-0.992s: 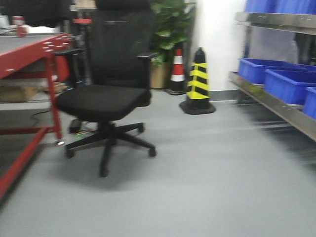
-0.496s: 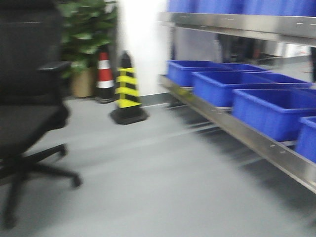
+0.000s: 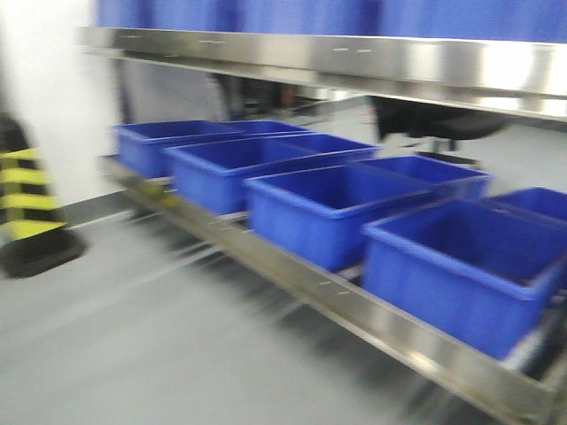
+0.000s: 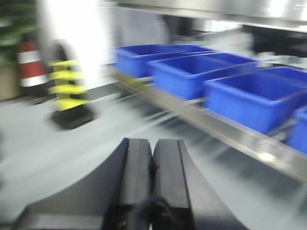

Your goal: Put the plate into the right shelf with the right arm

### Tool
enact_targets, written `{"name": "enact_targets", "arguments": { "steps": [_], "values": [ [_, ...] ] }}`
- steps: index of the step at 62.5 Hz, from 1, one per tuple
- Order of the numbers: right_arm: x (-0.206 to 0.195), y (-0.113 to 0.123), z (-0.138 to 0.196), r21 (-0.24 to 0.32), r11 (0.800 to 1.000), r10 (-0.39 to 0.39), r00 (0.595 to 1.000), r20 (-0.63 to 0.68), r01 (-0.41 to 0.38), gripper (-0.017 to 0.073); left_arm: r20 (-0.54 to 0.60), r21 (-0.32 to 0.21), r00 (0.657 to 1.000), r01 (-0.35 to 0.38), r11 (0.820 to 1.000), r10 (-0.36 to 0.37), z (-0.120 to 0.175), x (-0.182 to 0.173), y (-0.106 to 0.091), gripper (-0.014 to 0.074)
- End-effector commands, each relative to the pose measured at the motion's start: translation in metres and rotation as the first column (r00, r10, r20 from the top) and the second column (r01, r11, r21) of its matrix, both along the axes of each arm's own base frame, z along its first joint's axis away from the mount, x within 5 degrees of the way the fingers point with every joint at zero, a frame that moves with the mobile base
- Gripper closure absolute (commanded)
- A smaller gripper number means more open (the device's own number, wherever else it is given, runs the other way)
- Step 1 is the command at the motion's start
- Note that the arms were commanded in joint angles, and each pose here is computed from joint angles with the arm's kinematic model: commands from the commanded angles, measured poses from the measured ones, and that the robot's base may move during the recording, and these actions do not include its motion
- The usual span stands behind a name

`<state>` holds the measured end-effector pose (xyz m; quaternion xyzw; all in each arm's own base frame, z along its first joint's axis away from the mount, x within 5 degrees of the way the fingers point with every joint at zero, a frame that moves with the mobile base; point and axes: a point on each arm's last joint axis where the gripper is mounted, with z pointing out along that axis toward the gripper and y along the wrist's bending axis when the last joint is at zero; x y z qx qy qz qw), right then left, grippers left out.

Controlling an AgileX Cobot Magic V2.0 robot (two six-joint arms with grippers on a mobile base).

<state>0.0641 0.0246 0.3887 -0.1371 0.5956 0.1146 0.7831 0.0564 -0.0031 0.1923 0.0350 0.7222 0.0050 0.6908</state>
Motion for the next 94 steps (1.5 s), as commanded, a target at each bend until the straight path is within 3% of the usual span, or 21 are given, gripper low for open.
{"name": "enact_targets", "arguments": {
  "steps": [1,94],
  "values": [
    [-0.0043,0.0000,0.0159,0.025,1.000,0.012,0.994,0.105,-0.014,0.0531,0.086,-0.015,0.996,-0.011,1.000,0.013,0.0055,-0.0004,0.0012,0.0640],
    [-0.0043,0.0000,0.0159,0.025,1.000,0.012,0.994,0.105,-0.014,0.0531,0.086,-0.015,0.996,-0.011,1.000,0.013,0.0055,-0.0004,0.0012,0.0640]
  ]
}}
